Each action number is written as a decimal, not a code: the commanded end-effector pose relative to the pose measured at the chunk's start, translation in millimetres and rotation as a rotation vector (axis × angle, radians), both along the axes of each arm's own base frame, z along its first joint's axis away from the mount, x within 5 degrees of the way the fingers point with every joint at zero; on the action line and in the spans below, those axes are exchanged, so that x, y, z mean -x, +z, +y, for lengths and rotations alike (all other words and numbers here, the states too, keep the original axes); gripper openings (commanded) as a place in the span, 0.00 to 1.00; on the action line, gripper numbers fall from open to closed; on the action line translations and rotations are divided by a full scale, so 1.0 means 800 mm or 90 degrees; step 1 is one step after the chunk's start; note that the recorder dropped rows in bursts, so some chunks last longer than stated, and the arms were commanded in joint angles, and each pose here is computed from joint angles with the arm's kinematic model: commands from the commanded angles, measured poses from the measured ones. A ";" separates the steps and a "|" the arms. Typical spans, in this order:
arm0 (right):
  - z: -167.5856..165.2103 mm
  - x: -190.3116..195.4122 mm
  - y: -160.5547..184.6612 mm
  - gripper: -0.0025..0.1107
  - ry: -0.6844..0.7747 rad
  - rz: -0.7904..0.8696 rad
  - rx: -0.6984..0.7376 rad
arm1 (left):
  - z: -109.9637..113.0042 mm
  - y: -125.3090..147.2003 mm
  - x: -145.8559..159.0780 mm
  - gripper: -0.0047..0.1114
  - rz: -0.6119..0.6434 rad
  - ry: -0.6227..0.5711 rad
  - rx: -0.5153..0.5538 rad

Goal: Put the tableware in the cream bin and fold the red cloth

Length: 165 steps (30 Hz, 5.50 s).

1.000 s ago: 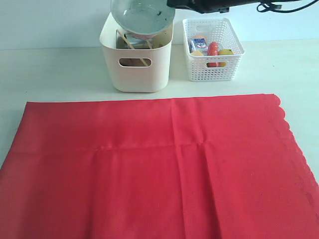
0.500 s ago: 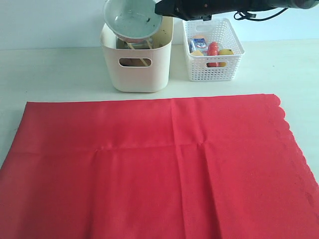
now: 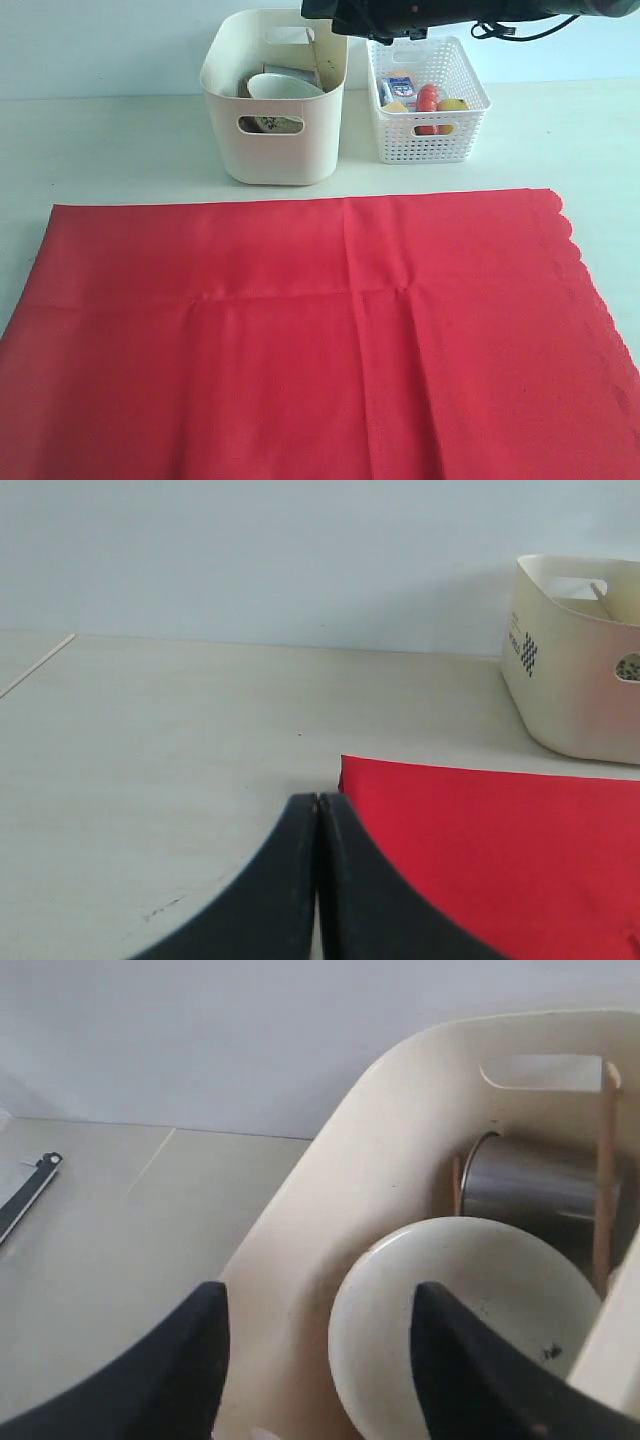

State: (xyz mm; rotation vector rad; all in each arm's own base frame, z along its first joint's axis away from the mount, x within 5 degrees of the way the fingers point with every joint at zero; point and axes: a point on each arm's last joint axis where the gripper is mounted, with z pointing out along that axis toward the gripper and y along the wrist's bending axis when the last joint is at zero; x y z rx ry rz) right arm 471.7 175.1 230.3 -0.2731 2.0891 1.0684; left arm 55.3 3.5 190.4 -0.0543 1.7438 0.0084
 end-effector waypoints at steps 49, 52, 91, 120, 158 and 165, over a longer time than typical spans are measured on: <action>-0.106 0.247 -0.048 0.02 0.015 0.180 0.334 | -0.004 0.078 -0.006 0.04 -0.141 -0.004 0.323; -0.105 0.250 -0.063 0.02 0.053 0.182 0.349 | -0.004 0.078 -0.023 0.04 -0.067 0.017 0.328; 0.035 0.304 -0.162 0.02 0.313 0.144 0.475 | -0.057 -0.064 -0.159 0.85 0.470 -0.051 0.142; 0.041 0.298 -0.149 0.02 0.296 0.134 0.450 | -0.041 -0.119 -0.164 0.05 0.590 -0.073 0.026; -0.105 0.297 0.084 0.02 -0.109 -0.128 0.485 | -0.294 0.101 -0.178 0.05 0.395 -0.518 -0.107; -0.119 0.314 0.097 0.02 -0.125 -0.125 0.511 | -0.385 0.066 -0.194 0.09 0.450 -0.569 -0.156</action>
